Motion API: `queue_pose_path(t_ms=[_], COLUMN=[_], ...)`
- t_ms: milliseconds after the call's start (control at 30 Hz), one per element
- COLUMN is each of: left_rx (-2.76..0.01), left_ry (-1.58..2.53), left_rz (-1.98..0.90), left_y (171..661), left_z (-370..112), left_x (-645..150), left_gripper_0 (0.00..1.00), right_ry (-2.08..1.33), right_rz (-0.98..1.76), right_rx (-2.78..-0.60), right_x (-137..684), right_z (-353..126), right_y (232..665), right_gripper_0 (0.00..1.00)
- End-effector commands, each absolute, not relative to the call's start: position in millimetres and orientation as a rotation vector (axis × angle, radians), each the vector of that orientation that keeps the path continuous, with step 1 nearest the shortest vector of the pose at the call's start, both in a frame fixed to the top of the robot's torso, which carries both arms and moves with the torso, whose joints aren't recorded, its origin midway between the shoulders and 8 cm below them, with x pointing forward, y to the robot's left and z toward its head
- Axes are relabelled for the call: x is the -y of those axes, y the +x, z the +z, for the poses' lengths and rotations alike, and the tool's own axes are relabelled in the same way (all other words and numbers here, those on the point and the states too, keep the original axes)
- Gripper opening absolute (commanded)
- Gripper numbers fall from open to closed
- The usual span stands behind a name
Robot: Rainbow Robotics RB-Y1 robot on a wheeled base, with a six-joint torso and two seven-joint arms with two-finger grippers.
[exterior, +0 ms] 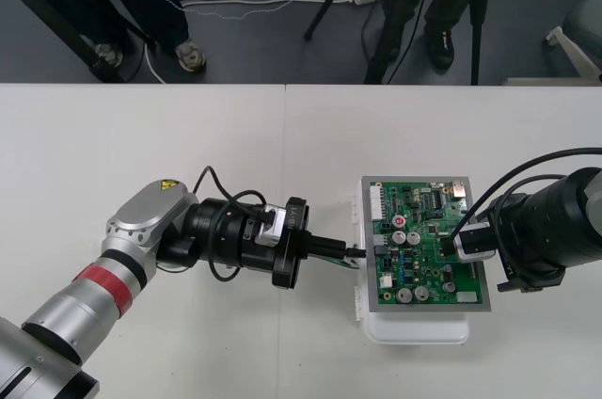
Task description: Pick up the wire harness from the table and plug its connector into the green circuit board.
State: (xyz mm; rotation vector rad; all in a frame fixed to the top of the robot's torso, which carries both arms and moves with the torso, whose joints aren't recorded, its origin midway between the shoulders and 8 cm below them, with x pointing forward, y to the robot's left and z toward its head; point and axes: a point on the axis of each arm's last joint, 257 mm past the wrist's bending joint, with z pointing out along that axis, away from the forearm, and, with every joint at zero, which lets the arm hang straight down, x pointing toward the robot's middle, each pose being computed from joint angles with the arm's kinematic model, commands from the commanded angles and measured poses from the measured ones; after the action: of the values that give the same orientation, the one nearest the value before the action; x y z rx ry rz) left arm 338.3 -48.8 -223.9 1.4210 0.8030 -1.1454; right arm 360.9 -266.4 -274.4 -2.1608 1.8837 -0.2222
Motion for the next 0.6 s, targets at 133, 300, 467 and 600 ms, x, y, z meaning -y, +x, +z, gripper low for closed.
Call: queue_pose_path(t_ms=[133,300,467,600], left_rx=[-0.768,-0.774,-0.786,-0.791], left_ry=[1.422,1.431,1.441,1.451], left_rz=[-1.103,-1.092,-1.076,-1.073], left_y=[350.6,353.1,355.8,355.5], left_z=[-206.3,-207.7,-210.9,-213.2], left_x=[73.4,74.5,76.3,79.3], left_gripper_0=[0.0,0.0,0.0,0.0], right_ry=[-2.137,-2.128,-2.118,-2.115], right_rz=[-0.267,-0.257,-0.255,-0.252], right_rx=[-1.918,-1.918,-1.909,-1.907], right_x=[270.5,266.4,259.5,257.1], right_z=[-265.1,-265.9,-267.4,-267.6], right_y=[367.9,367.9,370.1,370.6], right_gripper_0=[1.0,1.0,1.0,1.0])
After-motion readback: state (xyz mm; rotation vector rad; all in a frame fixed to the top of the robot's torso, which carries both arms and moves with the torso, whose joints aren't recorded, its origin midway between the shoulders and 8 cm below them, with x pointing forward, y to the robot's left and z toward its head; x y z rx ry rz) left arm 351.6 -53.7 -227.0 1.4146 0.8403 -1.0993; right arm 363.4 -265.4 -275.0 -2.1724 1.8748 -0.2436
